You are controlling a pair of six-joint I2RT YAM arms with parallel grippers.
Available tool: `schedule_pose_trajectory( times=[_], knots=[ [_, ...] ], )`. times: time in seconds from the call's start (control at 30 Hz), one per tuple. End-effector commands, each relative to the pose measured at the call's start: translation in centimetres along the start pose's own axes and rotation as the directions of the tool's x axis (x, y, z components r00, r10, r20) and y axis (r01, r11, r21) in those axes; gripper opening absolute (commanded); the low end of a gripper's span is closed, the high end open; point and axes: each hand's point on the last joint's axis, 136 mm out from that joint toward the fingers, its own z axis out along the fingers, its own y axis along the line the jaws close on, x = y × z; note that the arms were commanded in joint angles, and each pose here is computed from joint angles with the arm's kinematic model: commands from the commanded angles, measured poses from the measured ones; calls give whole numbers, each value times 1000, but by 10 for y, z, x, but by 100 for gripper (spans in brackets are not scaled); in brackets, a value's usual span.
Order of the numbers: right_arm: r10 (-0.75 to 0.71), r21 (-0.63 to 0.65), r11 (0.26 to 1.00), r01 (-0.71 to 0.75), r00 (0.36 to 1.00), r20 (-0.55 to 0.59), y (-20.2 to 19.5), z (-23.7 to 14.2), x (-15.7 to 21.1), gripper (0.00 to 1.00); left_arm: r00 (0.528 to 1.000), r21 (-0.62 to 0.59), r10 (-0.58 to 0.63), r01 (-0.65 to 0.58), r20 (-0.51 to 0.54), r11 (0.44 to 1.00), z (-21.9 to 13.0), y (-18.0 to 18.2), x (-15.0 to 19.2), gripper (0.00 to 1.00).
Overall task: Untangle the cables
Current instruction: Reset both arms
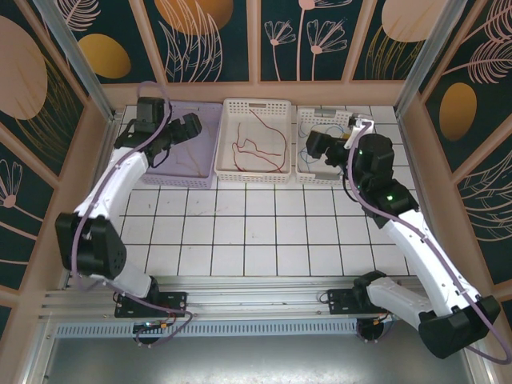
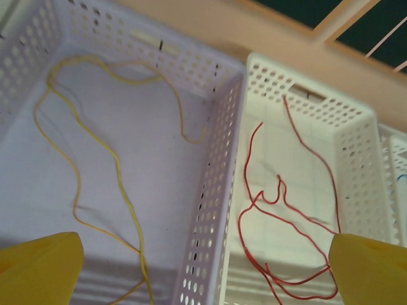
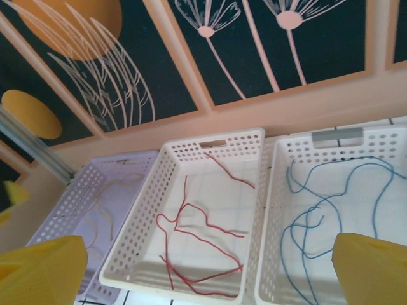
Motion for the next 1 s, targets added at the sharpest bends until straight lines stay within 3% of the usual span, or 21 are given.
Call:
schedule_pose_trajectory(
  times=[0.0, 0.1, 0.23, 0.43, 0.53, 0.63, 0.67, 0.77, 0.87, 0.97],
  knots=[
    [-47, 99, 994, 43, 998, 43, -20, -4, 1, 99, 989, -56, 39, -31, 144, 998, -42, 14, -14, 99],
    [-50, 192, 980, 43, 998, 29, -45, 4, 19, 99, 960, -127, 67, -34, 272, 991, -71, 36, -11, 98],
    [-77, 465, 884, 43, 995, 55, -110, 8, 43, 99, 916, -256, 118, -18, 383, 967, -95, 77, 9, 99],
    [-62, 601, 799, 9, 996, 67, -176, 24, 92, 99, 866, -315, 103, 66, 490, 947, -95, 121, 49, 98],
    [-146, 497, 862, 98, 988, 59, -181, 40, 115, 99, 885, -354, 124, 49, 449, 934, -79, 133, 66, 98],
    [-345, 395, 875, 278, 933, 107, -172, 38, 124, 99, 887, -422, 136, 71, 441, 904, -64, 153, 79, 99],
    [-347, 368, 887, 278, 928, 137, -170, 35, 125, 99, 882, -443, 161, 60, 444, 895, -62, 158, 81, 99],
    [-269, 457, 871, 180, 953, 138, -201, 33, 135, 99, 852, -461, 197, 58, 486, 885, -59, 166, 82, 99],
    [-297, 421, 879, 221, 947, 122, -199, 42, 138, 99, 837, -451, 234, 17, 495, 893, -50, 161, 76, 99],
    [-316, 430, 881, 198, 922, 223, -205, 29, 135, 99, 832, -472, 231, 42, 505, 880, -40, 178, 92, 99]
  ],
)
